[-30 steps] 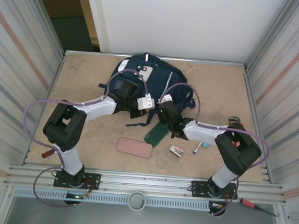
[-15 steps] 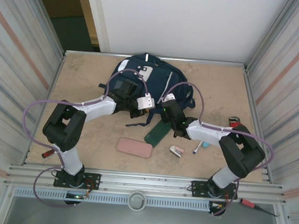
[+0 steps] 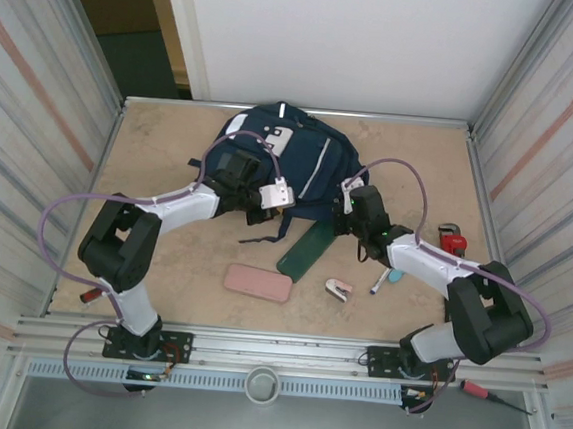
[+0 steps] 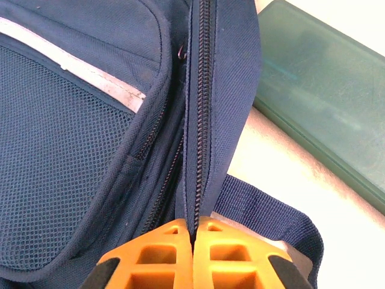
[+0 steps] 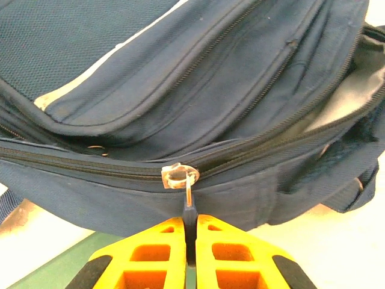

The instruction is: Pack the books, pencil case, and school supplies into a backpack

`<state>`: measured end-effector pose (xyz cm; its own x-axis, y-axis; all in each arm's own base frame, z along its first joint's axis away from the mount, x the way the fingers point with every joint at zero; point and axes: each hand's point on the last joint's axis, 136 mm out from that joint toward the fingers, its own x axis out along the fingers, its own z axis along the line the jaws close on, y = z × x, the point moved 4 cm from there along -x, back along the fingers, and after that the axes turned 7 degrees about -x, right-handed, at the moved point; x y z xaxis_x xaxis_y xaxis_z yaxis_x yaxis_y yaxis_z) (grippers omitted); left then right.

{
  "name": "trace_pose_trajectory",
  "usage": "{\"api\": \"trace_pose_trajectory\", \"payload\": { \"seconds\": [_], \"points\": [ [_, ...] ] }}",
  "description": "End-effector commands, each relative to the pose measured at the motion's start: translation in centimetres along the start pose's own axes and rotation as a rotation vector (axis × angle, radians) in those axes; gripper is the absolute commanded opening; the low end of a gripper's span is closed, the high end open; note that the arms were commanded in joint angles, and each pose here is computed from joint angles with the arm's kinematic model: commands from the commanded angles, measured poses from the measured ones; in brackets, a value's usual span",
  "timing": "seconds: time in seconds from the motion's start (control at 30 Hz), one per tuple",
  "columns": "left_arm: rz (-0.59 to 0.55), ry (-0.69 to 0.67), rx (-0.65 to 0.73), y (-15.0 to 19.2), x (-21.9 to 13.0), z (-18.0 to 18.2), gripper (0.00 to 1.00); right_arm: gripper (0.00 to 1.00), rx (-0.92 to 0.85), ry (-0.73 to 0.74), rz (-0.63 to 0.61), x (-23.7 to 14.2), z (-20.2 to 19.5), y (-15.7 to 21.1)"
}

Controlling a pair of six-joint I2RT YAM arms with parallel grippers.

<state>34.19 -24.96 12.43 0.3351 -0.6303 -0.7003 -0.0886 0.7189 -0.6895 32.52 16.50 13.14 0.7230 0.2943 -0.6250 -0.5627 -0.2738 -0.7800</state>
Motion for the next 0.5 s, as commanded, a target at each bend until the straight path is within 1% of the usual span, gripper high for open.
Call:
{"api": "trace_pose_trajectory", "payload": {
  "seconds": [0.0,0.13,0.37,0.47],
  "points": [
    [-0.033,-0.076,0.016,-0.6,-2.3,1.4,0.00,0.00,0.095,-0.009,0.036,-0.7,-1.7,1.0],
    [-0.034,-0.099,0.009,-0.2,-2.9,1.8,0.00,0.00,0.153,-0.068,0.038,-0.8,-2.0,1.0],
    [-0.037,-0.108,0.004,0.0,-3.0,1.9,0.01,0.00,0.181,-0.223,0.031,-0.8,-0.7,0.4],
    [-0.054,-0.108,-0.004,-0.4,-3.2,1.9,0.12,0.00,0.187,-0.273,0.020,-1.0,-0.1,0.0]
  ]
}}
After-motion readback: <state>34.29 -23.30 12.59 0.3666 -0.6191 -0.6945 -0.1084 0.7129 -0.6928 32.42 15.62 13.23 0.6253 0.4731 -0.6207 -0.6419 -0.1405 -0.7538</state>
